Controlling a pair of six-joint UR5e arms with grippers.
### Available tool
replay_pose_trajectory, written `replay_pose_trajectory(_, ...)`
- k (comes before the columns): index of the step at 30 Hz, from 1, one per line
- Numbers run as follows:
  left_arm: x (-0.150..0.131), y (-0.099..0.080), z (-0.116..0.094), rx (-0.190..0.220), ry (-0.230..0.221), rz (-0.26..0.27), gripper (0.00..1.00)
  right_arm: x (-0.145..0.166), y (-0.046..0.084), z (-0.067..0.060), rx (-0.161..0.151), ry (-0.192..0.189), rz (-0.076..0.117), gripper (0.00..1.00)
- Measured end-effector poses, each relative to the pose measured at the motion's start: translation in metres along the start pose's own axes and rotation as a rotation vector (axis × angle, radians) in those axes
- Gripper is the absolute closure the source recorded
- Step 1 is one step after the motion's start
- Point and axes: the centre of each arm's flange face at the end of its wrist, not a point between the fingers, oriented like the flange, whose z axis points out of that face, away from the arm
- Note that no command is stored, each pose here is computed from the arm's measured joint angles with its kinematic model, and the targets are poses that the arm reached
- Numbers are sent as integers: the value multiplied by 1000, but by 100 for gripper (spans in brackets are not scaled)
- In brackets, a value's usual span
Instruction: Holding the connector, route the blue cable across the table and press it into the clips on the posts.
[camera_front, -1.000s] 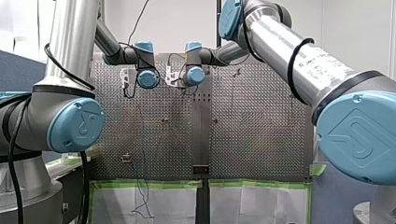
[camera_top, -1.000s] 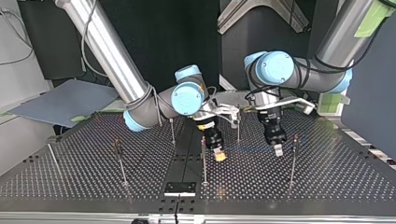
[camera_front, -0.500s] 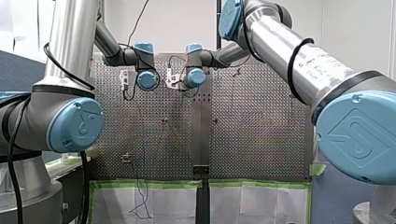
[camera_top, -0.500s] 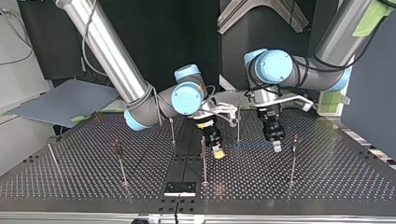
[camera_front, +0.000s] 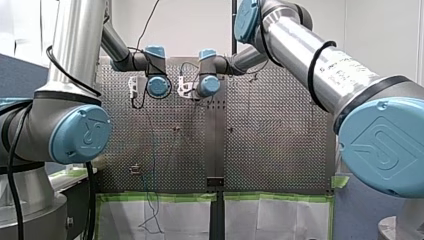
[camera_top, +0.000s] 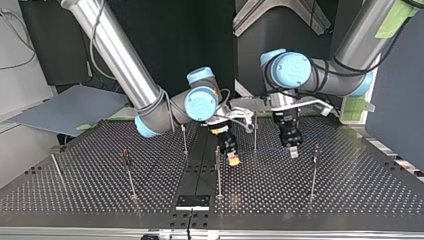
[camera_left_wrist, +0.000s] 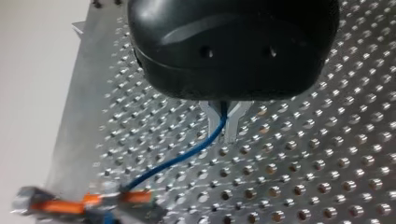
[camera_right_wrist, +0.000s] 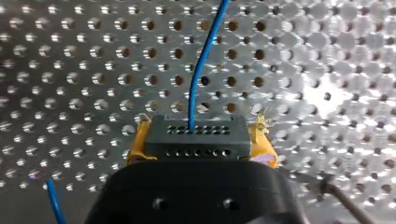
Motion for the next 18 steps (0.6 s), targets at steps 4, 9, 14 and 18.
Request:
replay_pose_trajectory(4,10,0,-9,7,25,14,100,-9,0,-2,-1,-19,-1,100)
replay_pose_trajectory(9,25,2,-22,14,59,33,100,-18,1,-4,0,-37,-3,100)
replay_pose_trajectory(14,41,5,-37,24,96,56,100,-28,0,-8,2,-60,-8,100)
replay_pose_trajectory(18,53,7,-49,34,124,78,100,-42,-2,-12,5,-91,-25,100)
